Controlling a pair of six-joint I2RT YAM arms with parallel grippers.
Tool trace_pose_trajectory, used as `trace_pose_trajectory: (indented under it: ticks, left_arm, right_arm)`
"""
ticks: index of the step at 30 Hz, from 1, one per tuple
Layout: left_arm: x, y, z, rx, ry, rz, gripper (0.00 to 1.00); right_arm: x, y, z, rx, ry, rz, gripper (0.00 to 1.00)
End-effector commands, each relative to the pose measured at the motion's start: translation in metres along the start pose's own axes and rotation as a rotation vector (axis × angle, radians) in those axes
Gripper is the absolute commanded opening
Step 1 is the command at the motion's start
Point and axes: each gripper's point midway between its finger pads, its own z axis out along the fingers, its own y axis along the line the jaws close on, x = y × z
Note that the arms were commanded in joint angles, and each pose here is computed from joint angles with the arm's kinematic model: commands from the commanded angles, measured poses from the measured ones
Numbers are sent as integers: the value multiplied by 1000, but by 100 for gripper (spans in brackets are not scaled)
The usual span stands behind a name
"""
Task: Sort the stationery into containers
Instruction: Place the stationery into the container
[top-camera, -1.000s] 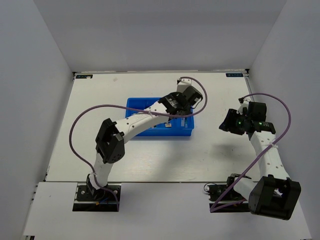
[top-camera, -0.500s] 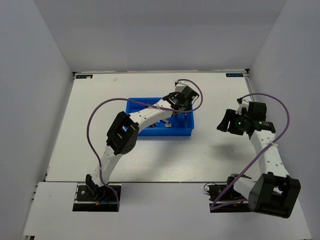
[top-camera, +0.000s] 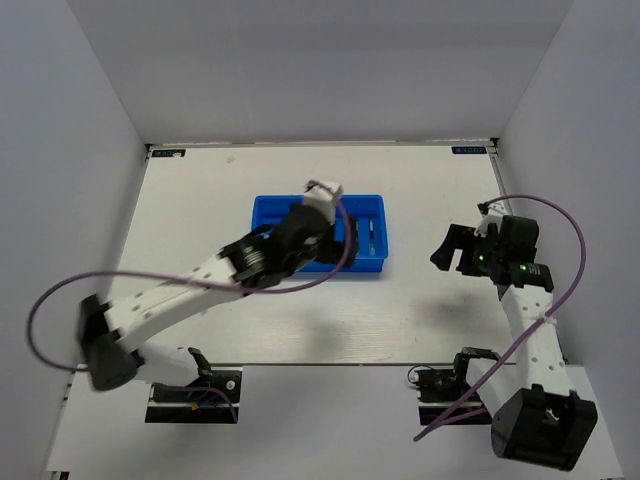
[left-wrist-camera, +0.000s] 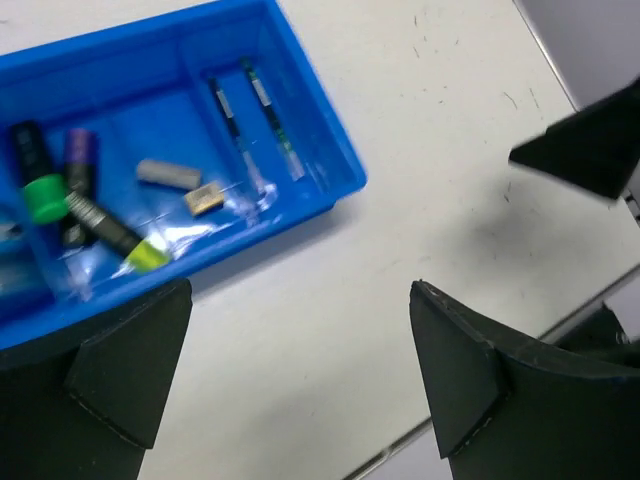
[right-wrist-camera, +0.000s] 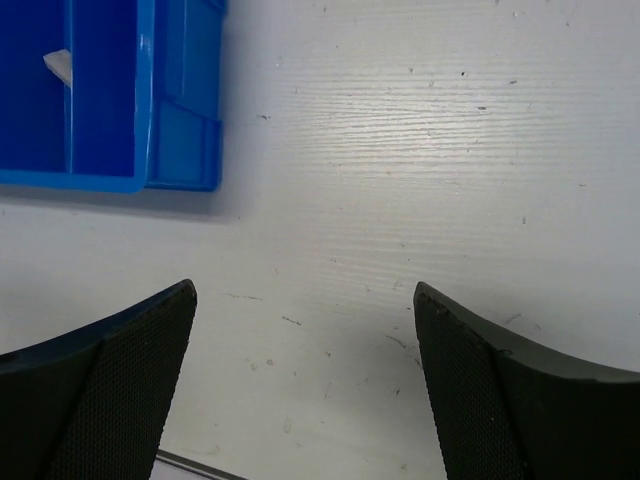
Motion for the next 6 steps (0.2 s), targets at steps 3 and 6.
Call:
trace_pose_trajectory:
  ticks: [3,6]
  left_arm:
    - [61,84,-56,-149,73,89,100]
    - [87,125,-84,-214,78,75,100]
  right_arm:
    - [-13,5,-5,-21,-93,-12,90]
    - [-14,10,-3,-54,-122,-48,90]
